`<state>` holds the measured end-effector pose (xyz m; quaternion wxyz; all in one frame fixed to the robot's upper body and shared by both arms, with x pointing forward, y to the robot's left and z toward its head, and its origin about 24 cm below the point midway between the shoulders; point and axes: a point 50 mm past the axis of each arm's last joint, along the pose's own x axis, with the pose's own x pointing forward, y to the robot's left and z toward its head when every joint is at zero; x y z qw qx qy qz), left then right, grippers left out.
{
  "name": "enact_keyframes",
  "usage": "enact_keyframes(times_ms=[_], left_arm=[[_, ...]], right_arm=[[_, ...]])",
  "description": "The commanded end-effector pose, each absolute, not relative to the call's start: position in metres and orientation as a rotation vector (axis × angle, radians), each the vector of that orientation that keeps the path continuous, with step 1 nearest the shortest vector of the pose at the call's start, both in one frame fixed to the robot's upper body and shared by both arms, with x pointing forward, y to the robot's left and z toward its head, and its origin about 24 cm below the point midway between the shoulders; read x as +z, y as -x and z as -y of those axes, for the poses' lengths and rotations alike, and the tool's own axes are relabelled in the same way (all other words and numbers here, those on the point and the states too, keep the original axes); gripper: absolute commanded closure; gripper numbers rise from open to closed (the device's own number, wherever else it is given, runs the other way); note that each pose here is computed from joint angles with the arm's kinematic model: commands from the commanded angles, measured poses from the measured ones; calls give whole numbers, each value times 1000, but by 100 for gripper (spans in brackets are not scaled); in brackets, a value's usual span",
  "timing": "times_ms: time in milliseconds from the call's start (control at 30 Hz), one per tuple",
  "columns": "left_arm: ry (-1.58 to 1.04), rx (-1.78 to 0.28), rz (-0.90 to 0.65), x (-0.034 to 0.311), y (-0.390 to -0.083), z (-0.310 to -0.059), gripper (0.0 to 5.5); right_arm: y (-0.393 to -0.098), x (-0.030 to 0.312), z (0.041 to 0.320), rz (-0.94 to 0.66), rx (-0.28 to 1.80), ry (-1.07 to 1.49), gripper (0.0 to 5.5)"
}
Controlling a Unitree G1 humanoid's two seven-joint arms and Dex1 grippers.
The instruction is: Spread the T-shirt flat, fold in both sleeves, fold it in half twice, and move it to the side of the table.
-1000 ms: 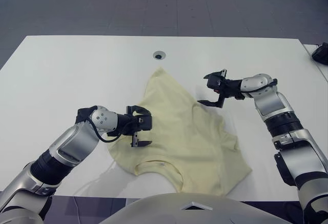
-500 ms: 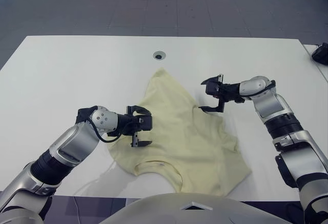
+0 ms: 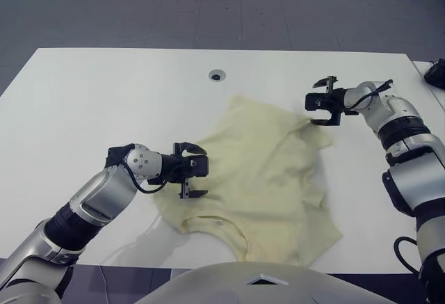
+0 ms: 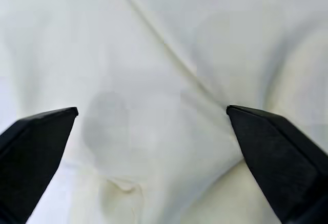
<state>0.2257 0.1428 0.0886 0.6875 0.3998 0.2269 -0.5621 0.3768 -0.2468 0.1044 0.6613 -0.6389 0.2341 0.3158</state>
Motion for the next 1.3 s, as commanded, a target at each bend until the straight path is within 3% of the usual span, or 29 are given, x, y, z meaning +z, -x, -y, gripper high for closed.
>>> enact_keyframes(times_ms=[33, 233, 400, 533, 767, 900, 1067, 1300], left_arm=[[-896, -1246, -583, 76, -220, -147, 10], [-897, -1249, -591, 74, -218, -148, 10], [-887, -1227, -600, 74, -215, -151, 10], [-885, -1209, -572, 79, -222, -150, 10], [-877, -1201, -501, 102, -236, -152, 10], [-815, -1160, -374, 135, -252, -148, 10], [-773, -1111, -259, 162, -266, -142, 10], [-707, -885, -220, 151, -298, -146, 10]], right_arm=[[-379, 101, 248, -442, 638, 1504, 11], [-372, 121, 261, -330, 627, 1320, 11], [-336, 116, 277, -464, 856, 1248, 11], [-320, 104, 279, -530, 893, 1221, 11], [-319, 76, 286, -593, 798, 1228, 11], [-336, 76, 281, -578, 739, 1293, 11], [-360, 90, 279, -459, 547, 1416, 11], [-372, 136, 273, -99, 336, 1358, 11]])
